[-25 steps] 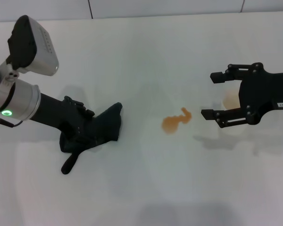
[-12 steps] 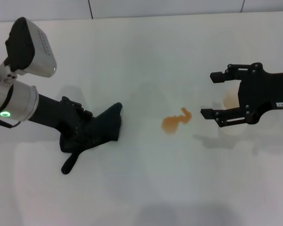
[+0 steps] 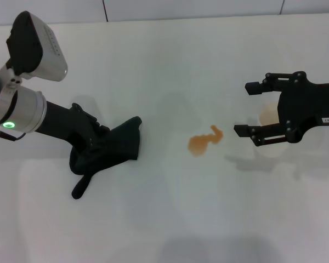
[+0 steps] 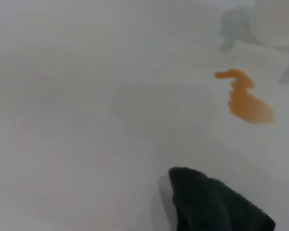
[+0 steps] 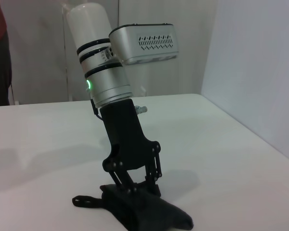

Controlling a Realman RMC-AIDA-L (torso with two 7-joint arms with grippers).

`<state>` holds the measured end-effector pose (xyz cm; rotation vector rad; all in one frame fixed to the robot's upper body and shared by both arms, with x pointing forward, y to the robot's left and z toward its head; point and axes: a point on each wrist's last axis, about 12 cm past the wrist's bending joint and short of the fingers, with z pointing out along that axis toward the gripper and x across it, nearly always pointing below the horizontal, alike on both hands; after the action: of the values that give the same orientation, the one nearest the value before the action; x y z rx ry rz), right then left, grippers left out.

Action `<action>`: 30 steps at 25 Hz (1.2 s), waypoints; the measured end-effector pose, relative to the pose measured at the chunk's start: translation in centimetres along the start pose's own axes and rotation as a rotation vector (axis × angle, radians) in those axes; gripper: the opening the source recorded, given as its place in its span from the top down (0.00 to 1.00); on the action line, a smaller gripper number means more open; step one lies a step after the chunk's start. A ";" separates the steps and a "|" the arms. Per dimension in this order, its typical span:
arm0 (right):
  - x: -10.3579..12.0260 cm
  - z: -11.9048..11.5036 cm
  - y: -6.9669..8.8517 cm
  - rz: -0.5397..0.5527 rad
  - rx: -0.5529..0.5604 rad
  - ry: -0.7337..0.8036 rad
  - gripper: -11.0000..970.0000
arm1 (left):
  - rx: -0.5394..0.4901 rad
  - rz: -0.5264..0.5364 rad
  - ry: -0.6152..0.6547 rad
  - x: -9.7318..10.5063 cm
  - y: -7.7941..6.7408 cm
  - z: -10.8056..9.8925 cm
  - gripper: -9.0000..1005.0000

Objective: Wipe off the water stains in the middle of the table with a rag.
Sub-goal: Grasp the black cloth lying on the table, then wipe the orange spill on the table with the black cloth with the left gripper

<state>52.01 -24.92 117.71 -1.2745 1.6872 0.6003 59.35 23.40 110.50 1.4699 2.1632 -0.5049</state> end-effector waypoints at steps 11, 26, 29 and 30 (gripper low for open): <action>-0.1 0.0 0.0 -0.005 0.002 -0.001 0.13 | -0.003 0.005 -0.002 -0.1 0.0 0.2 0.80; -0.2 0.0 -0.1 -0.007 0.003 -0.005 0.13 | 0.025 0.012 -0.006 -0.7 -0.3 1.1 0.86; -0.2 0.0 -0.1 -0.007 0.003 -0.006 0.13 | 0.025 0.011 -0.014 -0.8 -0.3 1.0 0.88; -0.2 0.0 -0.1 -0.007 0.003 -0.006 0.13 | 0.023 0.014 -0.016 -0.8 -0.2 1.0 0.89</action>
<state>52.07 -24.86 117.88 -1.2747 1.6776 0.5962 59.56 22.13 110.13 1.4871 2.1405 -0.5361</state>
